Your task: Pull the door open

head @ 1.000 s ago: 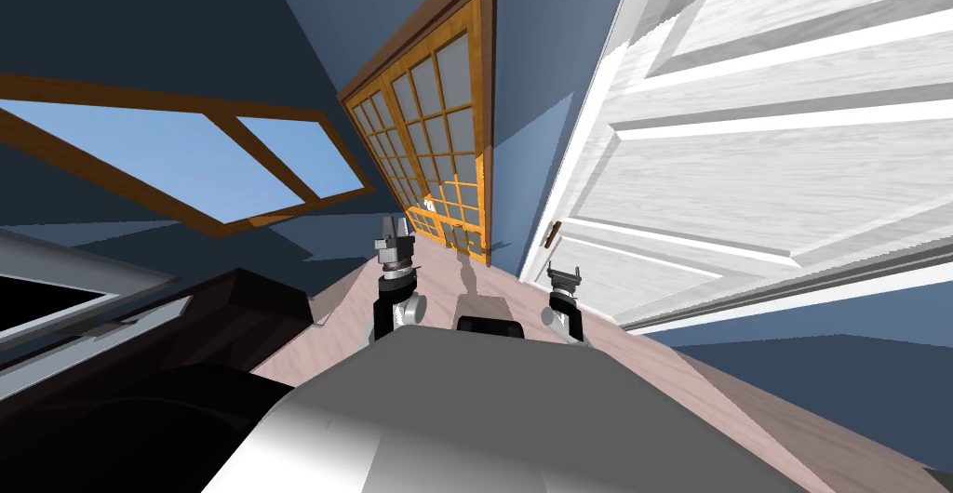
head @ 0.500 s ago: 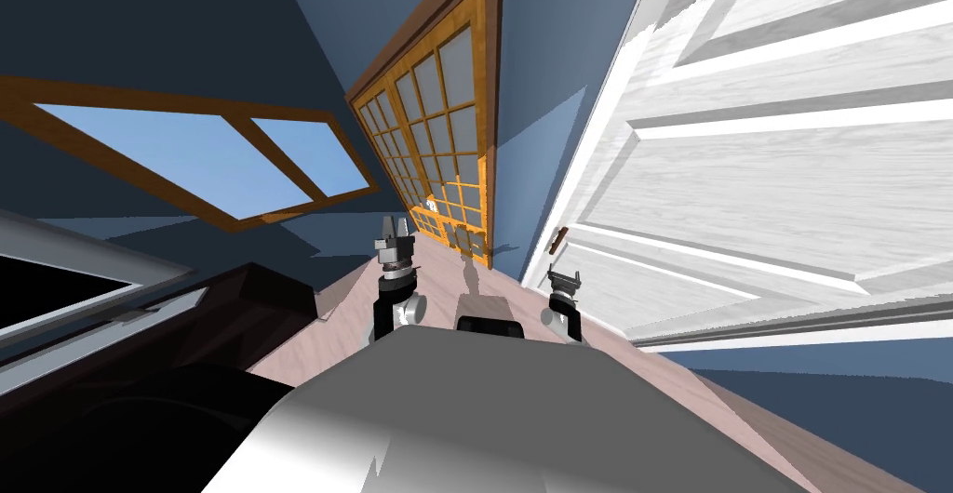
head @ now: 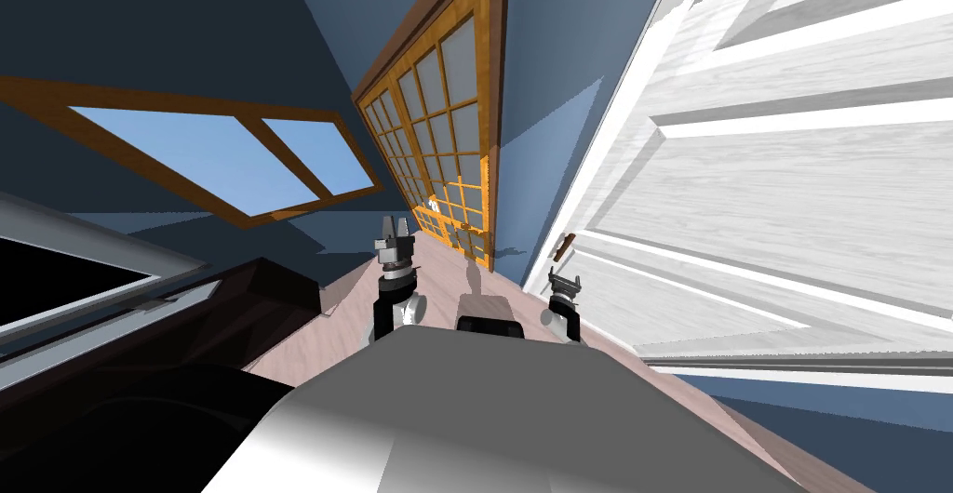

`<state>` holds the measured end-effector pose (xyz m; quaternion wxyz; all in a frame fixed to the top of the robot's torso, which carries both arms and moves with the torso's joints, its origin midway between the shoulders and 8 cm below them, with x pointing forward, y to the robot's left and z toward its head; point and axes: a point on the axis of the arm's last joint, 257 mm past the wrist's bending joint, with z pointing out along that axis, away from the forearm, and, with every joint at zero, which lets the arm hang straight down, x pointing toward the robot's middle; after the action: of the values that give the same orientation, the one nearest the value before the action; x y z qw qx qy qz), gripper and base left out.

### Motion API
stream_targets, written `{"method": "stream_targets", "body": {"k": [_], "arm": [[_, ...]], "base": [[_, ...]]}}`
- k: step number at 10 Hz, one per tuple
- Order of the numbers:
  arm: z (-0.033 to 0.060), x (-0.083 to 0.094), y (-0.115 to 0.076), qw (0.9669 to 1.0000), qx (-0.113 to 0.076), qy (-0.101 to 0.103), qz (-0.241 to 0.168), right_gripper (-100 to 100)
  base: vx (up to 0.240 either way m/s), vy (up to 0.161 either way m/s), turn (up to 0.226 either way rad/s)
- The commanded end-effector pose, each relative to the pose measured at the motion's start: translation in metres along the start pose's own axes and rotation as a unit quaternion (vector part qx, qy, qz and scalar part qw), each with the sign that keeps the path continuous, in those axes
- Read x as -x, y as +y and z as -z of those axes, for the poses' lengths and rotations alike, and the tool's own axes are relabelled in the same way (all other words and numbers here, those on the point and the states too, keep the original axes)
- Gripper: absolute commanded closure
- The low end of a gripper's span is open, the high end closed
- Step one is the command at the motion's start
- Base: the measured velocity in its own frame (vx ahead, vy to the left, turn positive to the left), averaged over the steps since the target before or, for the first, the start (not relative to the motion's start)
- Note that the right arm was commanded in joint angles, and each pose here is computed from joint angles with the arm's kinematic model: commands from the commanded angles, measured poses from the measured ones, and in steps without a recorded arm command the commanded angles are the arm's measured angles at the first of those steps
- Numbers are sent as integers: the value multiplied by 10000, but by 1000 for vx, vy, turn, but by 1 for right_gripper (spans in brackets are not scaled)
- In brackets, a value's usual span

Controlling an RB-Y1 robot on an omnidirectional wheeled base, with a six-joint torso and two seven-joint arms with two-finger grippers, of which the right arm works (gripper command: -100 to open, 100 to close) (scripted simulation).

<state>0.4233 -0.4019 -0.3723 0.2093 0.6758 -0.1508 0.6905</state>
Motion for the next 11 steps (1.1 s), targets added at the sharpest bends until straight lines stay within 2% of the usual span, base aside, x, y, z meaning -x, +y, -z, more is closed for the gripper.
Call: {"method": "stream_targets", "body": {"k": [1, 4, 5, 10, 11], "arm": [[8, 73, 33, 9998, 66, -81, -146, -100], [22, 180, 89, 9991, 167, -193, -336, -100], [23, 157, 74, 9993, 141, -170, -286, -100], [25, 264, 705, 9991, 238, -191, -301, -100], [25, 264, 705, 9991, 238, -191, -301, -100]], "base": [[93, -48, 66], [76, -54, 77], [29, -23, 17], [186, -3, 35], [109, 10, 13]]}}
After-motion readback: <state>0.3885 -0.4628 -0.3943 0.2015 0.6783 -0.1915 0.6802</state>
